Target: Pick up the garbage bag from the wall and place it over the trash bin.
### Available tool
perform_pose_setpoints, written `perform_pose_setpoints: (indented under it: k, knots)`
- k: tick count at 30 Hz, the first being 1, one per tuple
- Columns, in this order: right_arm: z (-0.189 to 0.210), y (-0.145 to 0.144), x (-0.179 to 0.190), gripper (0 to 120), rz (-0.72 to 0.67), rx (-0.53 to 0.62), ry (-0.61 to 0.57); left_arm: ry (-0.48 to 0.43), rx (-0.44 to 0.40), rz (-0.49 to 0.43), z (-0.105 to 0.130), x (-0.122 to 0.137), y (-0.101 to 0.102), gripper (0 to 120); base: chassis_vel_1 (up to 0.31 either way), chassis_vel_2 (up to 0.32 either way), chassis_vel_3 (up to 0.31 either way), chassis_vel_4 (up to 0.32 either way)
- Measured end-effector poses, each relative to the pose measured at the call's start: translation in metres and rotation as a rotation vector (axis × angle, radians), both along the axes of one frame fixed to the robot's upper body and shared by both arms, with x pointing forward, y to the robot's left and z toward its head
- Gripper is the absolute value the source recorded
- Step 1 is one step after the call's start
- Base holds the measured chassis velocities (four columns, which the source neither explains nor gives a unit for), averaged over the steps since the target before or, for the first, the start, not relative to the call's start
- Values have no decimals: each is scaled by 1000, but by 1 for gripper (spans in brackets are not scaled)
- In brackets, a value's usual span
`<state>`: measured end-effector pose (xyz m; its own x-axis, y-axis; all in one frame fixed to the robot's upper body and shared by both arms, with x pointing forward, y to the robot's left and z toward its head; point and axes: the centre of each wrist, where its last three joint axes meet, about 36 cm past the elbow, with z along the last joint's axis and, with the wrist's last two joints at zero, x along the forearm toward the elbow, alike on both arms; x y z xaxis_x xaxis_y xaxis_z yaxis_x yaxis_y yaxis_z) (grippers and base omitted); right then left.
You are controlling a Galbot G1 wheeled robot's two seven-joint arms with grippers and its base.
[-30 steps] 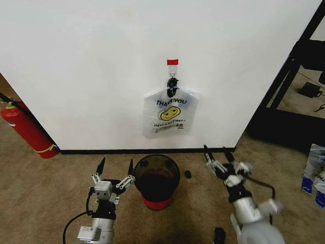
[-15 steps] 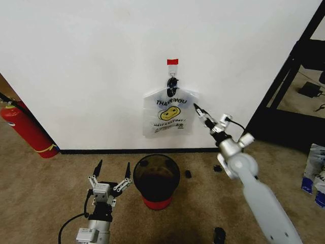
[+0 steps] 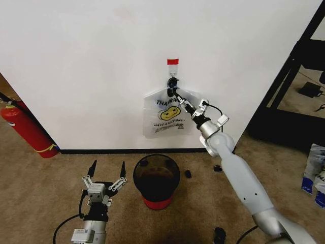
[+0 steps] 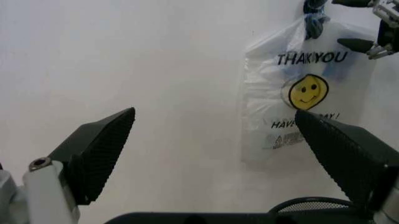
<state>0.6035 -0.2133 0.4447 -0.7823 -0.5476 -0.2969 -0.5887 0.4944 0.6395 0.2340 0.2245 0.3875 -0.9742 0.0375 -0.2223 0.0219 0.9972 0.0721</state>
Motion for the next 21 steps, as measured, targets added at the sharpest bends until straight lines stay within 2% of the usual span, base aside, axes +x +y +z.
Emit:
perform_pose_setpoints:
  k: [6,16,21]
  knots:
    - [-5,16,7,88,20,-6,11,-9,1,7,2,2,1,100,0,0,0,0]
    - [1,25,19,73,10,-2,7,-21,-1,16,5,3,3,100,0,0,0,0]
    - [1,26,20,59,3,0,12,-22,-1,22,5,3,4,100,0,0,0,0]
